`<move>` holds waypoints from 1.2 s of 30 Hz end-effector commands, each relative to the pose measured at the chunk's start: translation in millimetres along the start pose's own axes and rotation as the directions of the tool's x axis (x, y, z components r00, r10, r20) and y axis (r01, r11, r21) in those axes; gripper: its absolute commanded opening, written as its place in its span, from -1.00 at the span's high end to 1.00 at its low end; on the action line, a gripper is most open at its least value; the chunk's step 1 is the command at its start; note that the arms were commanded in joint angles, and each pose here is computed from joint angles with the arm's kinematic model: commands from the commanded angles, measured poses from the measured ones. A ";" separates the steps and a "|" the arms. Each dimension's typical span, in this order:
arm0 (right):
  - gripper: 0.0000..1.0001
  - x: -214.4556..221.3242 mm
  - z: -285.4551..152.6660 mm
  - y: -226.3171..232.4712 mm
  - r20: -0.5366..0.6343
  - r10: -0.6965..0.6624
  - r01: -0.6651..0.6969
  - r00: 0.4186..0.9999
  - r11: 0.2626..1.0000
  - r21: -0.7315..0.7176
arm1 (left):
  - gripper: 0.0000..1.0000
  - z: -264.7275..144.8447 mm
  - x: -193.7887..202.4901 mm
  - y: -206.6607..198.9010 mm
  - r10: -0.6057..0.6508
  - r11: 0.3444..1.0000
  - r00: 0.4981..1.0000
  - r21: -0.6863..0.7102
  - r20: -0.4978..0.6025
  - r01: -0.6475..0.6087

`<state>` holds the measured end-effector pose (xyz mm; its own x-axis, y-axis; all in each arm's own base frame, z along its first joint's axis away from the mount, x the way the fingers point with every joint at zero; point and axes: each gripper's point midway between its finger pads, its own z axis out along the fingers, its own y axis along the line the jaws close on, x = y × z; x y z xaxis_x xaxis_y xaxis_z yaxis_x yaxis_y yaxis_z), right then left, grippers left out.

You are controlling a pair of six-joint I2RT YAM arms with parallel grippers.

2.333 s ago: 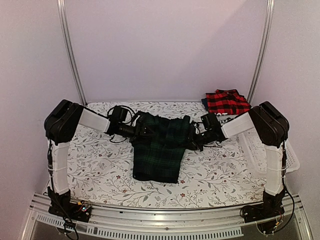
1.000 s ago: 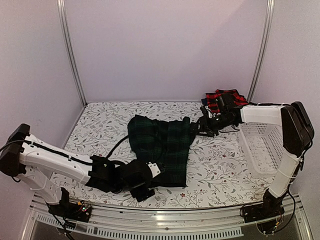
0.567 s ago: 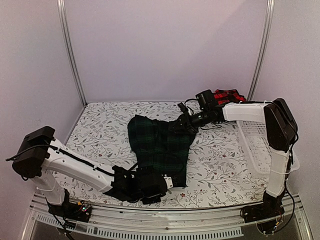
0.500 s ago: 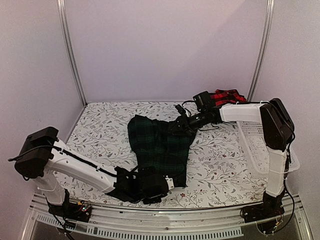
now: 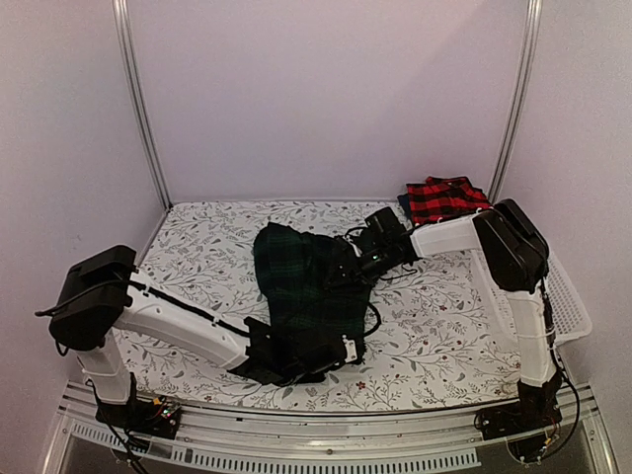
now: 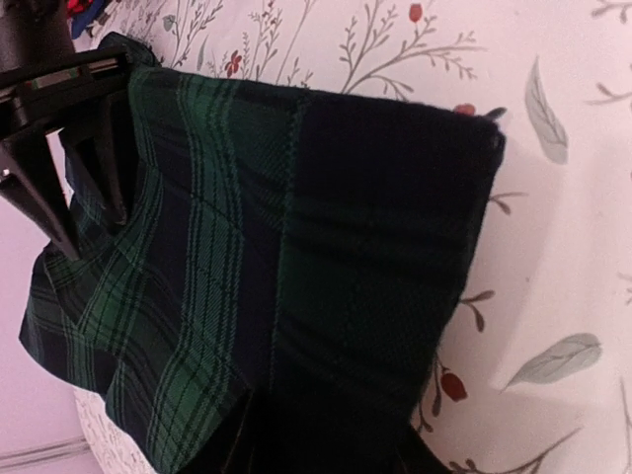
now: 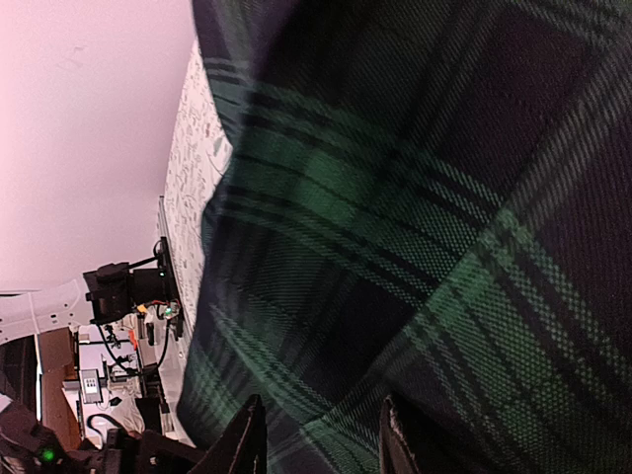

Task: Fold and stack the mixed laundry pile
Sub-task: Pick up the rectangle-folded skirt from the center of the board.

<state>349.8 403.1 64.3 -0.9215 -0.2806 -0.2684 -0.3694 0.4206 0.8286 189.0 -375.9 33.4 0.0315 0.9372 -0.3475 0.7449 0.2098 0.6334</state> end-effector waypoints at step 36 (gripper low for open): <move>0.22 61.9 49.8 56.0 -0.186 -0.145 0.111 0.972 0.976 -0.186 | -0.62 -57.0 -2.8 -47.5 -0.023 0.974 0.998 0.226 -0.051 0.034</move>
<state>269.7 457.8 103.0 -0.8175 -0.4668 -0.3373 -0.4574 0.1702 0.8728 103.8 -379.9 61.6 0.0103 0.9270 -0.3750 0.9300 0.1289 0.3442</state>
